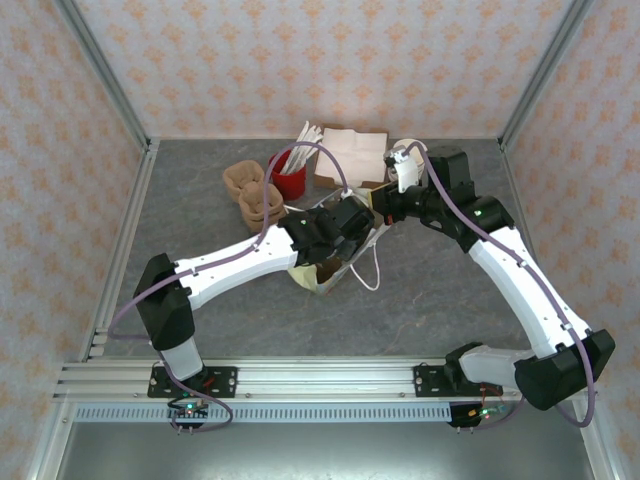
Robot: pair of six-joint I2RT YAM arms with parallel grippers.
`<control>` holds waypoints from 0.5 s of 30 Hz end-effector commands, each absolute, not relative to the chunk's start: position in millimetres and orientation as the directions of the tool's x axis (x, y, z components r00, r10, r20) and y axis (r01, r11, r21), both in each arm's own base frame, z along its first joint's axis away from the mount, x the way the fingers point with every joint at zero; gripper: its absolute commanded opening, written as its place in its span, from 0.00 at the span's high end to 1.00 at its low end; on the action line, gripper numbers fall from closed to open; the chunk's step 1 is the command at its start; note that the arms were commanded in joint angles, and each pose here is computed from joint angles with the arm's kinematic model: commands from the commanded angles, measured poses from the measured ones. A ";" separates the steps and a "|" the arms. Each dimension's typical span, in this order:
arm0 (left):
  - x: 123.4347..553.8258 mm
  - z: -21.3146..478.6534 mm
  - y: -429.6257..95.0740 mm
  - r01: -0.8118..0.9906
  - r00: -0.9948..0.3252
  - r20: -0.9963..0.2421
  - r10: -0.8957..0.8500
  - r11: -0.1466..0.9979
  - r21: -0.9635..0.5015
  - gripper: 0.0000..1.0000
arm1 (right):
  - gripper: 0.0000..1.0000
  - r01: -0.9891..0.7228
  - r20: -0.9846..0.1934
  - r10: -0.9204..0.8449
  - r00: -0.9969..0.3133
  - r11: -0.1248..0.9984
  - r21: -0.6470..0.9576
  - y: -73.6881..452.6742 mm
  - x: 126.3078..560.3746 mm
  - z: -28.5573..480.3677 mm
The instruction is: Pack the takeout coffee
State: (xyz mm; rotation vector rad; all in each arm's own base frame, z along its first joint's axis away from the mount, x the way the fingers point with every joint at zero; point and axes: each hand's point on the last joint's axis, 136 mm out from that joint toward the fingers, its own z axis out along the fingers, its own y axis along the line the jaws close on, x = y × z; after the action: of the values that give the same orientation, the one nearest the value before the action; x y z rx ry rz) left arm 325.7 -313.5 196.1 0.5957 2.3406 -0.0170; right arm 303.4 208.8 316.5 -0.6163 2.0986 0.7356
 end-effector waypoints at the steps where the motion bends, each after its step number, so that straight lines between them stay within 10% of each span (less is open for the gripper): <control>1: 329.5 204.4 -316.3 0.424 -0.647 -0.656 0.388 0.899 0.113 0.41 | 1.00 -0.644 -0.831 -0.149 -0.536 0.708 0.289 209.8 302.0 323.9; 15: 324.1 236.7 -318.3 0.434 -0.625 -0.703 0.338 0.900 0.046 0.42 | 1.00 -0.644 -0.833 -0.143 -0.535 0.707 0.292 210.2 303.1 321.8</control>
State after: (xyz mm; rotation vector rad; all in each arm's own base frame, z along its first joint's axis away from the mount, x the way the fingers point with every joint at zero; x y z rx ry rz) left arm 319.4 -322.1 195.8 0.6121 2.3833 -0.1274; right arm 304.6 209.4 317.0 -0.6046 2.0948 0.7431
